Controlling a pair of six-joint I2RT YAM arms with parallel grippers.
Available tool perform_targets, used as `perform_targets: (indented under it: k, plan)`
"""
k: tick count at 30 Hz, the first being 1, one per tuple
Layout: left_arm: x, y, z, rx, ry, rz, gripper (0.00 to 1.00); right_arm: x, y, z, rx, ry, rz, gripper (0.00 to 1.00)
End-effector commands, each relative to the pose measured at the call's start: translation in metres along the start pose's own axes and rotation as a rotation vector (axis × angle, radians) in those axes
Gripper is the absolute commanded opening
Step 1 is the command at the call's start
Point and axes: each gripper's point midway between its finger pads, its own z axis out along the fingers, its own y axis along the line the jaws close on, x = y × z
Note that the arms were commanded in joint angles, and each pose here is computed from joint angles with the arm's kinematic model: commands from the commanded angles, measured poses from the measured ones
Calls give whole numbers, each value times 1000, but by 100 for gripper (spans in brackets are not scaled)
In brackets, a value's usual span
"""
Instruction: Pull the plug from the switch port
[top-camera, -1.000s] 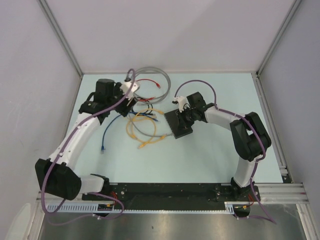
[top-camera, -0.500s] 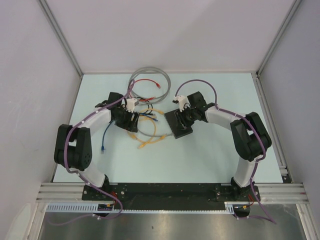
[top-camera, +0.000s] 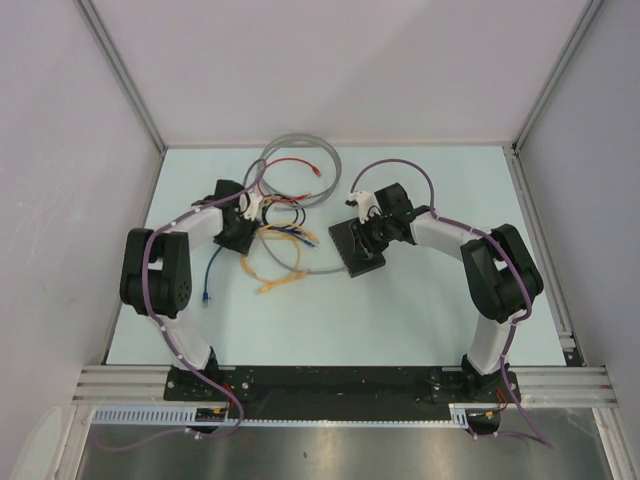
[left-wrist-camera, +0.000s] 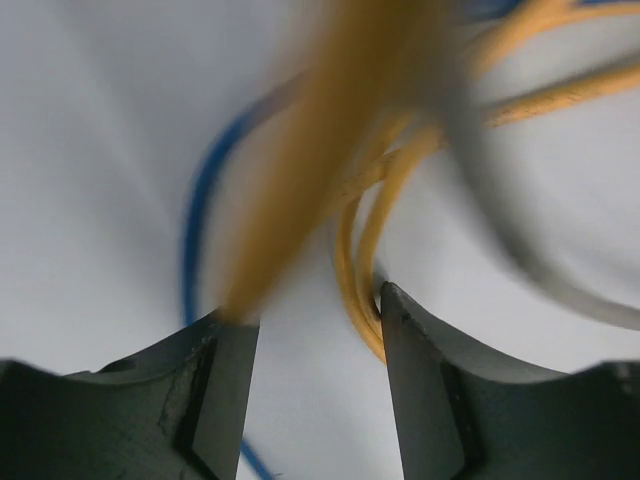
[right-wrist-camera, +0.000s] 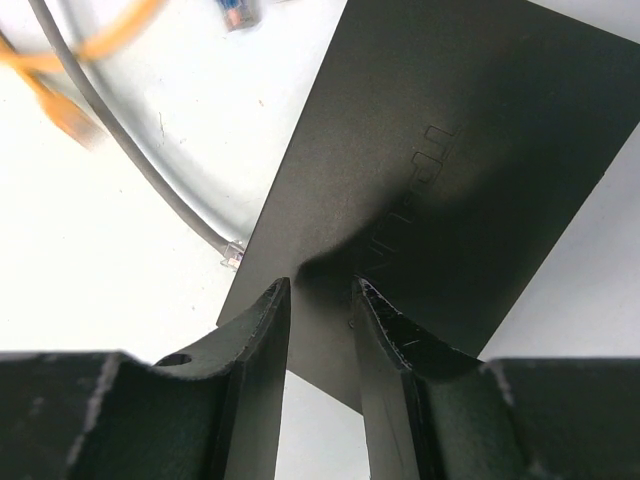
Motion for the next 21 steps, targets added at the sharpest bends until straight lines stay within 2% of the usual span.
perform_targets:
  k: [1, 6, 8, 12, 14, 18, 21]
  plan:
    - [8, 81, -11, -238, 27, 52, 56, 54, -19, -3, 94, 179, 69, 36]
    - [-13, 140, -31, -367, -33, 35, 56, 56, -19, -2, 91, 186, 69, 36]
    - [-27, 144, -38, -365, -76, 44, 58, 57, -20, -2, 89, 189, 71, 36]
    - [-67, 128, -67, -262, -222, 0, 63, 56, -20, -4, 90, 186, 65, 36]
    - [-74, 118, -82, -217, -248, -73, 66, 54, -22, -6, 96, 182, 63, 36]
    - [-111, 98, -146, -124, -450, -143, 72, 36, -21, -20, 98, 119, 49, 37]
    - [-135, 60, -186, 57, -609, -102, 74, 22, -18, -40, 106, 71, 31, 40]
